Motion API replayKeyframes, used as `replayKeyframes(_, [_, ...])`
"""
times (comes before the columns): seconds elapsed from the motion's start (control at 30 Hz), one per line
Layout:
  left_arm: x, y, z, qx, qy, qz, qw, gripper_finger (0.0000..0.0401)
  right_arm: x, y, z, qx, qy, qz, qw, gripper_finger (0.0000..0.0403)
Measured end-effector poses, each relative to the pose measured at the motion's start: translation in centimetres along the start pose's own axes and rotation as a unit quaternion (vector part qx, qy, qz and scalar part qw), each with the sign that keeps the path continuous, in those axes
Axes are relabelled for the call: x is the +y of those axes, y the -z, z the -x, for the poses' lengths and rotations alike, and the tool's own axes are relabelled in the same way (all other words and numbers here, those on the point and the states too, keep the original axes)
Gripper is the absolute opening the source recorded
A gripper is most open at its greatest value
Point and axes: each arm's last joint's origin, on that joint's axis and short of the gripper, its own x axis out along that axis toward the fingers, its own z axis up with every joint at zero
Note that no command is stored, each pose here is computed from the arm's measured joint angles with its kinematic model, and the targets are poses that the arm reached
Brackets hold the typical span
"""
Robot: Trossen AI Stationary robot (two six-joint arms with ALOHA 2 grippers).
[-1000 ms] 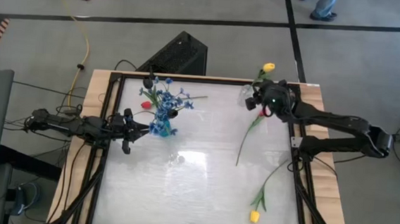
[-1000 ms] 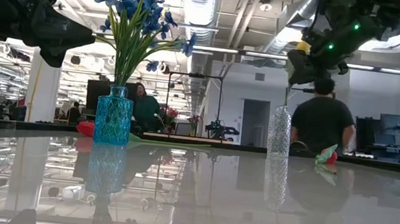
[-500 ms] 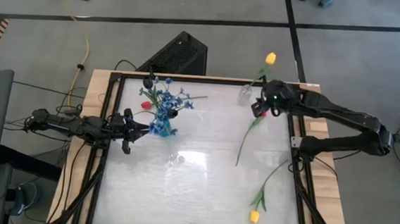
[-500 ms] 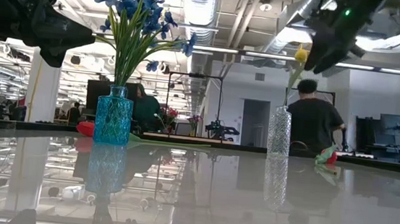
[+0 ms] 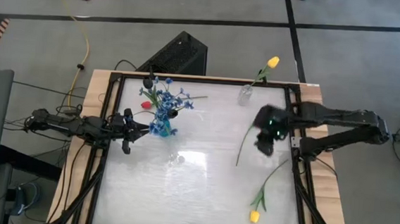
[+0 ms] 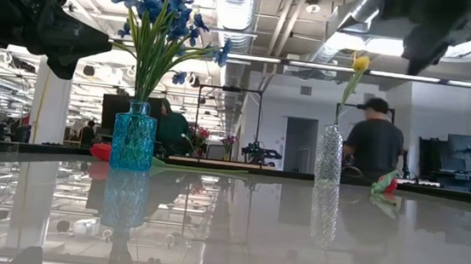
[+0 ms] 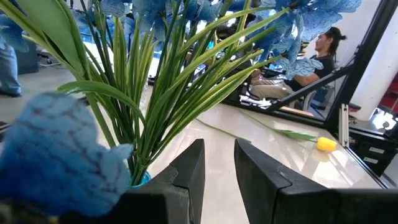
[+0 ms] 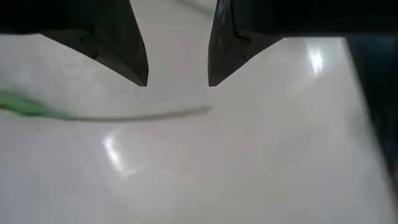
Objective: Sort flowers into vase by color
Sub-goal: Put the yellow tulip flower into the transparent vase
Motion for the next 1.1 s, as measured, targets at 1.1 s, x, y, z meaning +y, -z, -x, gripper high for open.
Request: replayKeyframes(1.1, [0.0, 0.0, 0.0, 0.0, 0.0, 0.0, 1.0, 0.0075, 11.5, 10.4, -19.3, 0.432, -0.003, 0.55, 0.715, 0.0191])
